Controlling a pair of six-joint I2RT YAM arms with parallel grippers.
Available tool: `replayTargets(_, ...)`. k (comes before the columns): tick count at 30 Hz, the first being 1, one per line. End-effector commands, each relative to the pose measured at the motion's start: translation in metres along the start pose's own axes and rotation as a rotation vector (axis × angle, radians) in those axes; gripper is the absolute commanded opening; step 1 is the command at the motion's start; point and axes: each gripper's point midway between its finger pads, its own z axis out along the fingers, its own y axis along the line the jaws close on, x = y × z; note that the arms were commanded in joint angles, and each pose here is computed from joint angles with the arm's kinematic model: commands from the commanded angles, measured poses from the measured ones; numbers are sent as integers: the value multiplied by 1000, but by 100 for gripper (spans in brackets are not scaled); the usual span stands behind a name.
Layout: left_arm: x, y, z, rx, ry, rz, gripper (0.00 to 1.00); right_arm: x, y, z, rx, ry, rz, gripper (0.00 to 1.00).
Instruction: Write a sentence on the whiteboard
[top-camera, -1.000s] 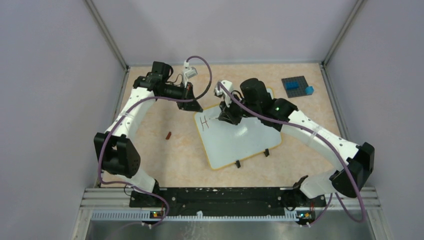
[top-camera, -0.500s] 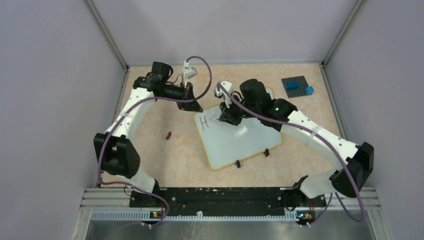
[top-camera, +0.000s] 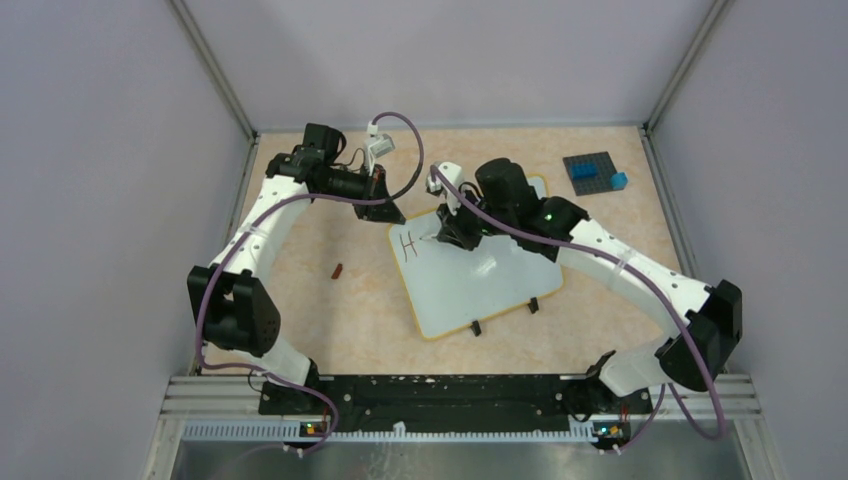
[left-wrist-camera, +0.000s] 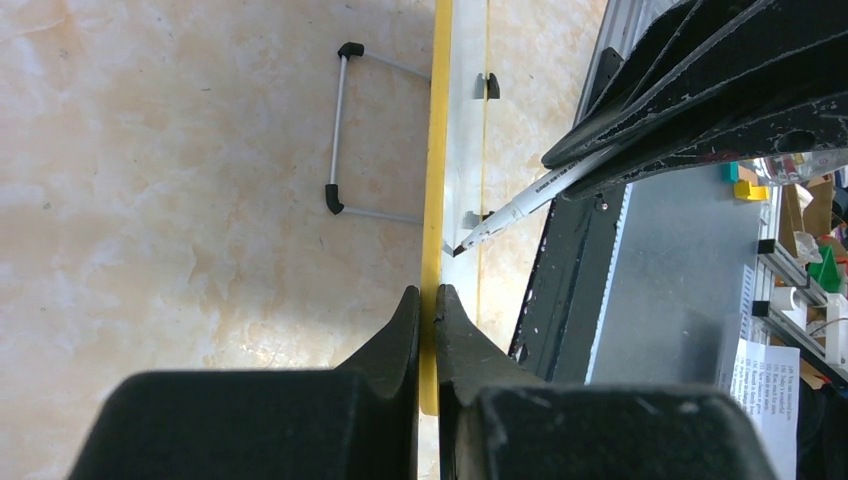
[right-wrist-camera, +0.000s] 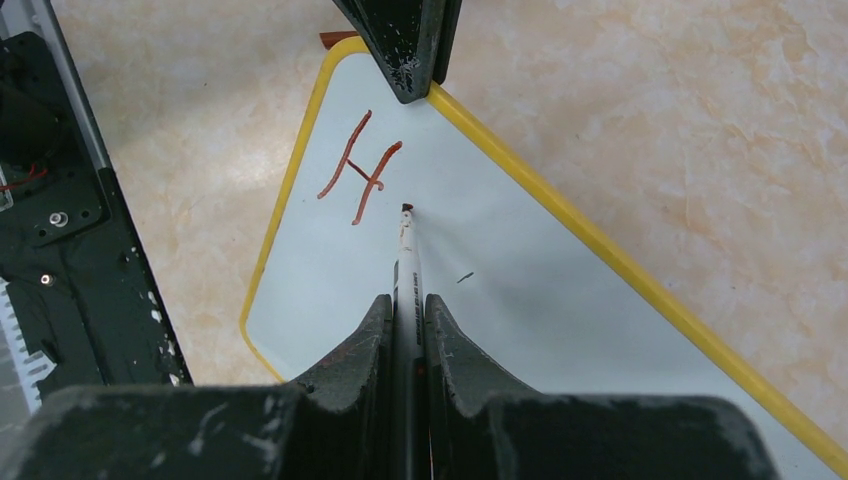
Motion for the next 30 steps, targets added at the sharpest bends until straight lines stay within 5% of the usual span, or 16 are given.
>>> replayTargets(1,10,-13,5,30,28,-23,0,-18,-8,3,27,-48,1,0)
replayTargets(30,12,-9,7,29,35,-30,0,18,7,1,-13,32,-10,0)
